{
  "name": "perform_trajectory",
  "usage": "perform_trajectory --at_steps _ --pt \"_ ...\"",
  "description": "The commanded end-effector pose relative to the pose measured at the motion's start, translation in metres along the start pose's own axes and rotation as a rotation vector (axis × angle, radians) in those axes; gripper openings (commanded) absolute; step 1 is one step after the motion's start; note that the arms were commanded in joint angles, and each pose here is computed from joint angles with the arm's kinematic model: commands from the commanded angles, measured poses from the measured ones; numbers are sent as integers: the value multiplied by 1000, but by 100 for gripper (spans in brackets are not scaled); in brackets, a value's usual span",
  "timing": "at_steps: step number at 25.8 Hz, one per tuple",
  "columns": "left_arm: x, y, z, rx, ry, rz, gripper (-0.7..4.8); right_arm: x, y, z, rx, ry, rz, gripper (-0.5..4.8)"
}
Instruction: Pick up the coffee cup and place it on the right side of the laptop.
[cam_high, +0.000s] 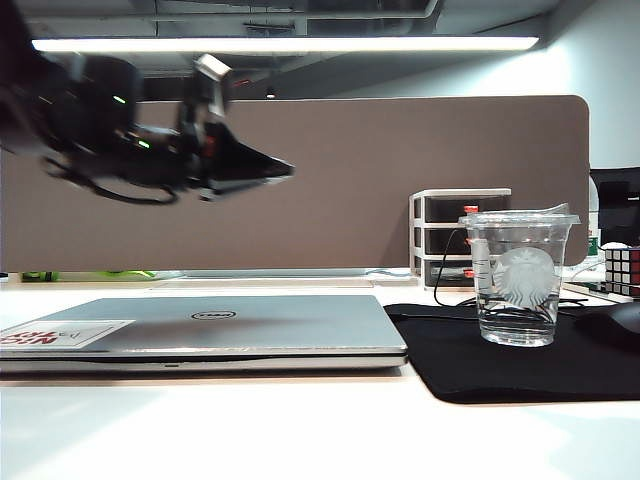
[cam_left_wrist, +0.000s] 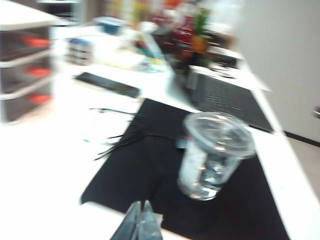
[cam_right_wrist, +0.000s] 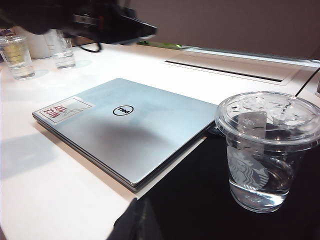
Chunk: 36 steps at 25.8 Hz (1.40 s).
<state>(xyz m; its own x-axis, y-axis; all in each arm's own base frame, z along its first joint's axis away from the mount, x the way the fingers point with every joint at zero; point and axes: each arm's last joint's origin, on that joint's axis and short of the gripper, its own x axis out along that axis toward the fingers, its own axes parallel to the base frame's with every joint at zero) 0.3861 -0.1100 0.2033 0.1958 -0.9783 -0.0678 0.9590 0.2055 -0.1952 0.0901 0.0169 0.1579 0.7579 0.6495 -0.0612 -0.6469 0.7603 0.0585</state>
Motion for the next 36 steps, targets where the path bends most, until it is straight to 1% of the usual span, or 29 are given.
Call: perform_trajectory --at_steps 1,2,3,5,9,13,16,17,21,22,26,27,28,31,36 --pt "-25 -29 4 13 -14 195 -5 0 0 -1 -7 -4 -1 -1" --pt "-36 -44 3 9 -17 245 -5 0 0 -1 -8 -4 -8 -1" --pt "-40 -53 2 7 -17 264 -5 0 -1 -1 -8 -4 -18 -1" --pt "-51 -74 -3 -1 -14 342 -5 0 -2 -1 -8 -4 -44 -1" --pt "-69 -111 -16 24 -13 485 -5 0 -4 -1 -17 -5 -118 -1" --pt "-85 -145 -26 54 -39 589 -5 0 -6 0 -81 -11 -210 -1" --pt "-96 -168 -33 89 -75 679 -5 -1 -9 4 -114 -36 -323 -1" --pt "-103 -182 -38 113 -105 730 -5 -2 -12 6 -124 -55 -413 -1" --pt "-115 -205 -47 143 -147 821 -5 -5 -15 11 -137 -94 -579 -1" --pt "-120 -214 -51 144 -156 877 -5 -6 -17 11 -137 -101 -624 -1" --pt "-128 -225 -58 128 -150 992 -5 -7 -18 12 -133 -107 -710 -2" --pt "-131 -230 -60 134 -147 1028 -5 -8 -19 12 -130 -106 -757 -2" --pt "-134 -234 -62 158 -154 1060 -5 -9 -20 12 -128 -107 -790 -1" --pt "-137 -239 -67 180 -187 1081 -5 -9 -20 12 -129 -106 -805 -1" --pt "-139 -244 -77 206 -223 1079 -5 -9 -20 13 -131 -111 -803 -1"
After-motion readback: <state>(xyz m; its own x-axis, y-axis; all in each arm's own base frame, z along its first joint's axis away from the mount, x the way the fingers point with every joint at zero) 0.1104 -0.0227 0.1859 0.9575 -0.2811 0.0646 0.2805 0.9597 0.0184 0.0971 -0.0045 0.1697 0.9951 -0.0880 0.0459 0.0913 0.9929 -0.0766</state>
